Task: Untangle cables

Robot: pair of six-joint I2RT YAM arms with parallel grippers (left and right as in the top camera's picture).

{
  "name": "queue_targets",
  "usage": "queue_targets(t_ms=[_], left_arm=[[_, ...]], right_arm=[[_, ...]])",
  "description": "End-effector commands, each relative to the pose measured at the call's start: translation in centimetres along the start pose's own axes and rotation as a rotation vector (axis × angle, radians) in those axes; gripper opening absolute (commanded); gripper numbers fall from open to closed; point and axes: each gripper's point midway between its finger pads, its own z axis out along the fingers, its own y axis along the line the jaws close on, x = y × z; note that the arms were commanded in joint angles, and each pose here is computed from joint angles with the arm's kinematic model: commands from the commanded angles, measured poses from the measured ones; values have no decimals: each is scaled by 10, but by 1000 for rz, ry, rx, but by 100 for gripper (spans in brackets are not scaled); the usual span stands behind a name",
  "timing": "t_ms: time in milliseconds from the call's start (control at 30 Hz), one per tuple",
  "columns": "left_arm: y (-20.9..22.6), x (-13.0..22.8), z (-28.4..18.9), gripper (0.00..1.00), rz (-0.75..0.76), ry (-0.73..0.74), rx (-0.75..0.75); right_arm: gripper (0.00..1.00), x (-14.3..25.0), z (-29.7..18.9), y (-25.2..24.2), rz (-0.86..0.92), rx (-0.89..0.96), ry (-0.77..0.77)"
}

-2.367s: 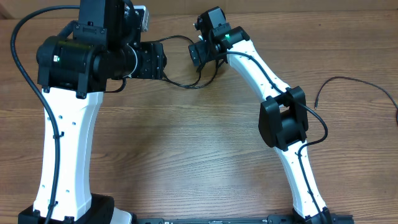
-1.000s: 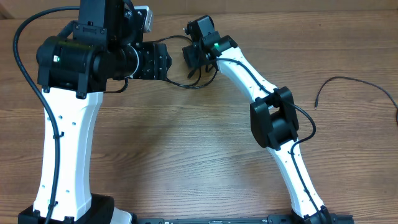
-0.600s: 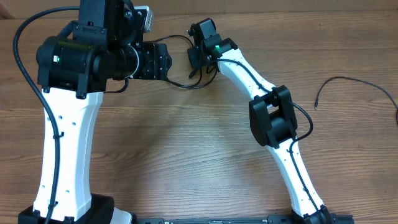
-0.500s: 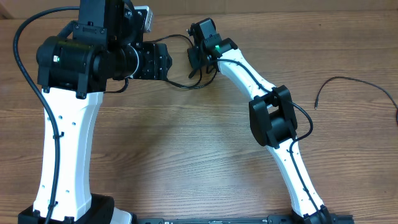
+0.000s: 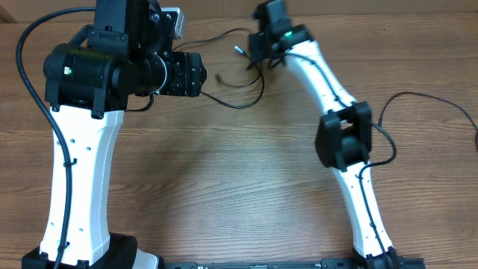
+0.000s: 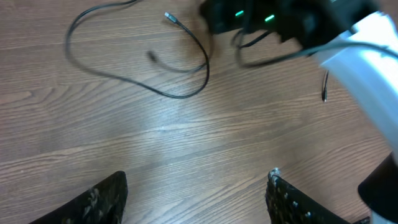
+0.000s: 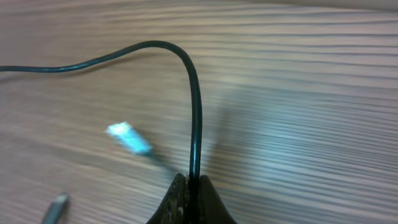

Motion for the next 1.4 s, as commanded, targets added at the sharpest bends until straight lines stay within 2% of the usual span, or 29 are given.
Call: queue_targets(t_ms=[0,200,300,333,367,633,833,933,1100,1133,1167,1200,1367], left_arm=[[-7,0,-10,72,28,-25,20],[-7,-1,-10,73,30,-30,21],[-7,-1,-10,73,29,-29,20],[-7,-1,-10,73,29,-30,21],[-7,-1,-10,73,29,-31,21],[-10,-9,-10,73,15,-63,34],[-14,-14,-10,74,17,-83,46],[-22,-12,-9,74,36,-77,61],[-33,-11,-7,75,60,-75,80],[-36,-10,-6,75,65,-74,84],[-37,-10,-6,75,68,-73,86],[-39,-10,-5,75,73,-70,89],[-43,-10,-3,75,71,-69,98]], right_arm=[[4,-20,-23,-47,70,49,-26],[4,-15,-39,-123,171,125,13],[4,-15,-57,-178,238,208,12],[4,-12,-77,-227,298,289,8],[4,-10,-89,-251,327,318,4],[4,7,-194,-395,540,475,-87],[4,30,-297,-476,688,585,-210],[4,57,-358,-514,802,645,-279],[4,78,-421,-538,865,672,-363],[39,82,-436,-543,891,686,-390],[97,82,-443,-543,894,674,-407],[100,80,-450,-541,891,644,-431],[100,38,-463,-501,780,361,-545]])
